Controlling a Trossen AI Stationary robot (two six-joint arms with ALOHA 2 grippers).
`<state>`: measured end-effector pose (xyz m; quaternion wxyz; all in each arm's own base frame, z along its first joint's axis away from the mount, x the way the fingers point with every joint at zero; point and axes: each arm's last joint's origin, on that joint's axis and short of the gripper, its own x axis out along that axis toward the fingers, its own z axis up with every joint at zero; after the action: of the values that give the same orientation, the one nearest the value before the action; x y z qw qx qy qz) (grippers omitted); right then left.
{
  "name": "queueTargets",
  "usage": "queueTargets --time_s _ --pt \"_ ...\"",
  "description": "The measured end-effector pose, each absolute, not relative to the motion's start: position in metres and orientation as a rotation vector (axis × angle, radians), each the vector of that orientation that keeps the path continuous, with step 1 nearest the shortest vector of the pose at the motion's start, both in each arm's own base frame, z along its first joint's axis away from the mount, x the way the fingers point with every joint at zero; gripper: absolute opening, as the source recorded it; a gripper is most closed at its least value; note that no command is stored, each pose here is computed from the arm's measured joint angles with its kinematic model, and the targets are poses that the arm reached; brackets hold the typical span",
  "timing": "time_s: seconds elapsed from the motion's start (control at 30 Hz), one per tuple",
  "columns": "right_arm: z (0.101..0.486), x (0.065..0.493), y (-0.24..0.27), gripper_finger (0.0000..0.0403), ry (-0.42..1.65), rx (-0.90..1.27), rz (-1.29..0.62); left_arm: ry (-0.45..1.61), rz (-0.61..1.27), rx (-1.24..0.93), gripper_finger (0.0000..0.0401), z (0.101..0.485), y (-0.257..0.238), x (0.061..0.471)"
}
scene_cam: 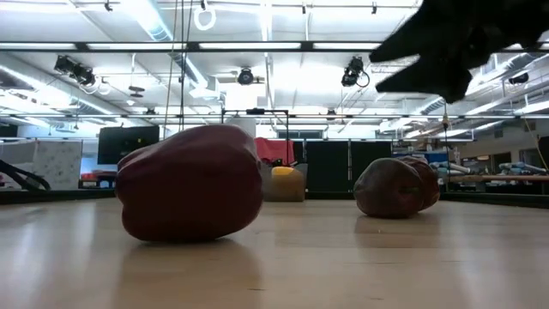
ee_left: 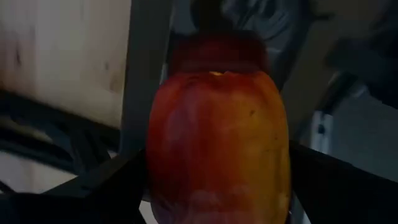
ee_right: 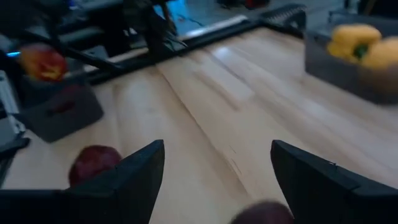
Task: Sort produce into baskets
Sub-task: Put the red apple into the bottom black bin
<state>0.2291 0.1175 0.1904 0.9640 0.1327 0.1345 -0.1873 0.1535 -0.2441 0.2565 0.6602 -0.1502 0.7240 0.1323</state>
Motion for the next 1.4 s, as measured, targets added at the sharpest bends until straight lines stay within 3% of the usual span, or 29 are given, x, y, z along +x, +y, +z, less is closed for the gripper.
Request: queueTargets --time_s 0.4,0.7,0.87,1.13,1.4 --pt "0.194 0.235 0.118 0.0303 0.293 0.255 -0.234 1.802 0.491 -0.334 0.0394 0.207 -0.235 0.123" --pt "0.190 0.244 0.102 0.0314 0.432 0.024 -0.098 1.806 0.539 -0.211 0.0398 0.218 -0.222 0.129" --pt "0.194 0.249 0.088 0.0324 0.659 0.014 -0.094 1.645 0.436 -0.117 0.0398 0.240 -0.226 0.140" --pt "0.208 0.244 0.055 0.0325 0.913 0.143 -0.448 1.383 0.448 -0.064 0.0398 0.272 -0.228 0.150" --pt "0.202 0.241 0.036 0.0341 1.069 0.248 -0.382 1.254 0.404 -0.129 0.0391 0.277 -0.224 0.177"
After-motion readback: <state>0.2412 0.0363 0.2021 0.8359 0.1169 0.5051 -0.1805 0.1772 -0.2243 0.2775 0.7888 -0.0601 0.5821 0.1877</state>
